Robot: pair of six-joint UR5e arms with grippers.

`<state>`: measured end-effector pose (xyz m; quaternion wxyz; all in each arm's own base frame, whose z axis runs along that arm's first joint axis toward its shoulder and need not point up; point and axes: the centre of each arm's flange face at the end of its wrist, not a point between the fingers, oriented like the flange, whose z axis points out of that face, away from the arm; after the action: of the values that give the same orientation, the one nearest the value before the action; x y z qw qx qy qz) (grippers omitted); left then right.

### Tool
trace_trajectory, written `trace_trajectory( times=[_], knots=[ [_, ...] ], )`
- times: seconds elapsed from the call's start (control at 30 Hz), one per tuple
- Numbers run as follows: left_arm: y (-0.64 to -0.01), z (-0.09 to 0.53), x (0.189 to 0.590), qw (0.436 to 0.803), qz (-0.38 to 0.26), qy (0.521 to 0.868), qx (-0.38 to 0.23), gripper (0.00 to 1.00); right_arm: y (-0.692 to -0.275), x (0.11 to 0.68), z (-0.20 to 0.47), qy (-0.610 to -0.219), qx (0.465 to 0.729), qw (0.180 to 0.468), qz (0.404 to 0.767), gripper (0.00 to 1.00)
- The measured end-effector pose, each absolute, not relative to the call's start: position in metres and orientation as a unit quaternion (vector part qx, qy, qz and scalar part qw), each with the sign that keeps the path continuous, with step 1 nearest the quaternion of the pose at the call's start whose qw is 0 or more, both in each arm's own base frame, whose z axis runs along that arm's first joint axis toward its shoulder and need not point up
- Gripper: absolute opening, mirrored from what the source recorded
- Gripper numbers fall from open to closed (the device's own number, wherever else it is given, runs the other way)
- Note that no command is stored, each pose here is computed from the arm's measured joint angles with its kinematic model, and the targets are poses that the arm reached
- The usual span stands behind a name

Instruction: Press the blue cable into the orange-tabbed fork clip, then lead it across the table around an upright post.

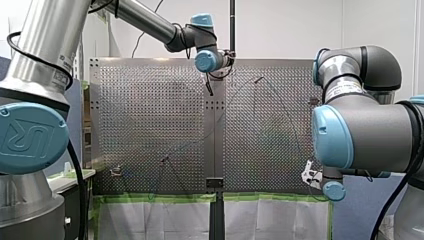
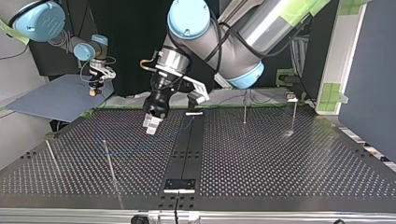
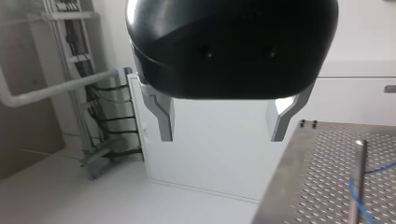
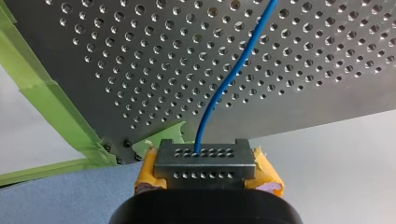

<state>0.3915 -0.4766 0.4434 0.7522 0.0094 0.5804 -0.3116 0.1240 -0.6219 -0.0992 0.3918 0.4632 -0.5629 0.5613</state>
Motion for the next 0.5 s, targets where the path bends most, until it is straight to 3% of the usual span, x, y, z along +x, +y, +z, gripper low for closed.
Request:
trace_trajectory(
  times=[0.5],
  knots=[
    [-0.444, 0.467, 0.357, 0.779, -0.332, 0.532, -0.019, 0.96, -0.622, 0.124, -0.099, -0.563, 0.463, 0.392, 0.561, 0.00]
  ],
)
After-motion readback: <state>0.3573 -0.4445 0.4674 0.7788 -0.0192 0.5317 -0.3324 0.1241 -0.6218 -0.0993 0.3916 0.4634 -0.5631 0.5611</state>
